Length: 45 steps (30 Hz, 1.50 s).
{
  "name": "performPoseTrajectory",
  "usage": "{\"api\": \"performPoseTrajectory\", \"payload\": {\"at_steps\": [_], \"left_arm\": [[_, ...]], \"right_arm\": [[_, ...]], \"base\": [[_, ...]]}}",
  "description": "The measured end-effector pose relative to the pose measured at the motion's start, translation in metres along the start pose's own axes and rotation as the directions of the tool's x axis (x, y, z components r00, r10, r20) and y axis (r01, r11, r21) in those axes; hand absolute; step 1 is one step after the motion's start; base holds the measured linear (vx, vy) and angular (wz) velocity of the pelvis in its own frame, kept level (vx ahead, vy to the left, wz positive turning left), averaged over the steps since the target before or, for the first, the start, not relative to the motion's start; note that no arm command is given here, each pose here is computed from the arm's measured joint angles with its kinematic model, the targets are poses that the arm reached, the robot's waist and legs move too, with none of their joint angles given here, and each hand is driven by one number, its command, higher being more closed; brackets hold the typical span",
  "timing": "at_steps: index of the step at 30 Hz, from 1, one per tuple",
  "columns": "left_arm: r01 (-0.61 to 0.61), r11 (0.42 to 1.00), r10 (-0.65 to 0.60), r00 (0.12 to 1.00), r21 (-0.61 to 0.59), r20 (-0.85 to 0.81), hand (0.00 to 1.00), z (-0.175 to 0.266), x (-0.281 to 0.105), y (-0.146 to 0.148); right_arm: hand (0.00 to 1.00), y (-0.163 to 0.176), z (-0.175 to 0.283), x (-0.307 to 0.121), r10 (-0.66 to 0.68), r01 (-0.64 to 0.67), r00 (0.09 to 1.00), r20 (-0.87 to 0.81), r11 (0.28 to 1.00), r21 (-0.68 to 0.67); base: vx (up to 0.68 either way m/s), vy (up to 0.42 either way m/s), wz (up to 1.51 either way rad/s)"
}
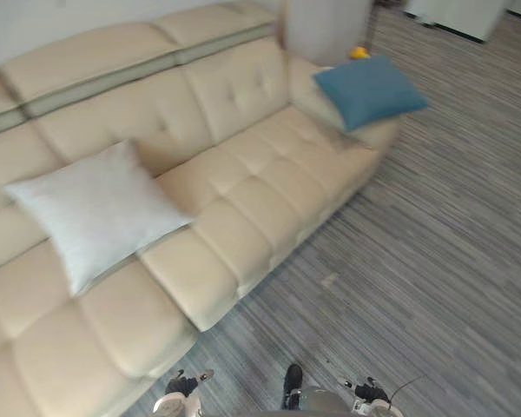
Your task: Pick up cushions and gather them together orderly.
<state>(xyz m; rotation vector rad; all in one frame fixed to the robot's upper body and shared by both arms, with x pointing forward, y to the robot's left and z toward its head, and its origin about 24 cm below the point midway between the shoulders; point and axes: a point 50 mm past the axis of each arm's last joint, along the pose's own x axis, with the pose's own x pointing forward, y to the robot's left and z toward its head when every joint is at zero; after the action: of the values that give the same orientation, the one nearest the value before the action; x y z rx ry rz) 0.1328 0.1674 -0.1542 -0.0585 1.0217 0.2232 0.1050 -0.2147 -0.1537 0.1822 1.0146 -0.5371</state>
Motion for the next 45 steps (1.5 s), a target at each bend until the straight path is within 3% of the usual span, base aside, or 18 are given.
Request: {"api": "performPoseTrajectory", "payload": {"at_steps": [2, 17, 20, 28, 36, 45], "left_arm": [[0.031, 1.0, -0.031, 1.0, 0.005, 0.004, 0.0, 0.002, 0.0, -0.01], [-0.022, 0.991, 0.033, 0.997, -0.136, 0.076, 0.0, 0.016, -0.001, 0.003], [-0.043, 0.99, 0.052, 0.996, -0.133, 0.066, 0.0, 0.013, 0.0, 0.011], [-0.029, 0.999, 0.029, 1.0, -0.02, 0.0, 0.0, 0.002, 0.001, 0.011], [0.018, 0.996, -0.016, 1.0, -0.09, 0.023, 0.0, 0.007, -0.001, -0.01], [0.024, 0.996, -0.018, 0.997, -0.083, 0.071, 0.0, 0.016, -0.001, -0.011]], "right_arm": [[0.0, -0.005, 0.002, 0.001, -0.013, 0.013, 1.0, 0.003, 1.0, 0.005], [0.0, 0.01, -0.002, -0.001, 0.035, -0.035, 0.999, -0.013, 0.999, -0.037], [0.0, 0.013, -0.017, -0.005, 0.042, -0.043, 0.998, -0.05, 0.999, -0.024], [0.0, 0.011, -0.002, 0.0, 0.05, -0.05, 0.999, -0.014, 0.999, -0.018], [0.0, 0.005, -0.005, -0.001, 0.037, -0.037, 0.999, -0.02, 0.999, 0.016], [0.0, 0.006, -0.003, -0.001, 0.038, -0.038, 0.999, -0.017, 0.999, -0.004]], "base": [[0.14, -0.075, -0.74], [0.19, 0.074, -1.06], [0.41, 0.328, -1.01], [0.38, 0.034, -0.27], [0.32, -0.192, 0.07], [0.2, 0.087, -0.05]]}}
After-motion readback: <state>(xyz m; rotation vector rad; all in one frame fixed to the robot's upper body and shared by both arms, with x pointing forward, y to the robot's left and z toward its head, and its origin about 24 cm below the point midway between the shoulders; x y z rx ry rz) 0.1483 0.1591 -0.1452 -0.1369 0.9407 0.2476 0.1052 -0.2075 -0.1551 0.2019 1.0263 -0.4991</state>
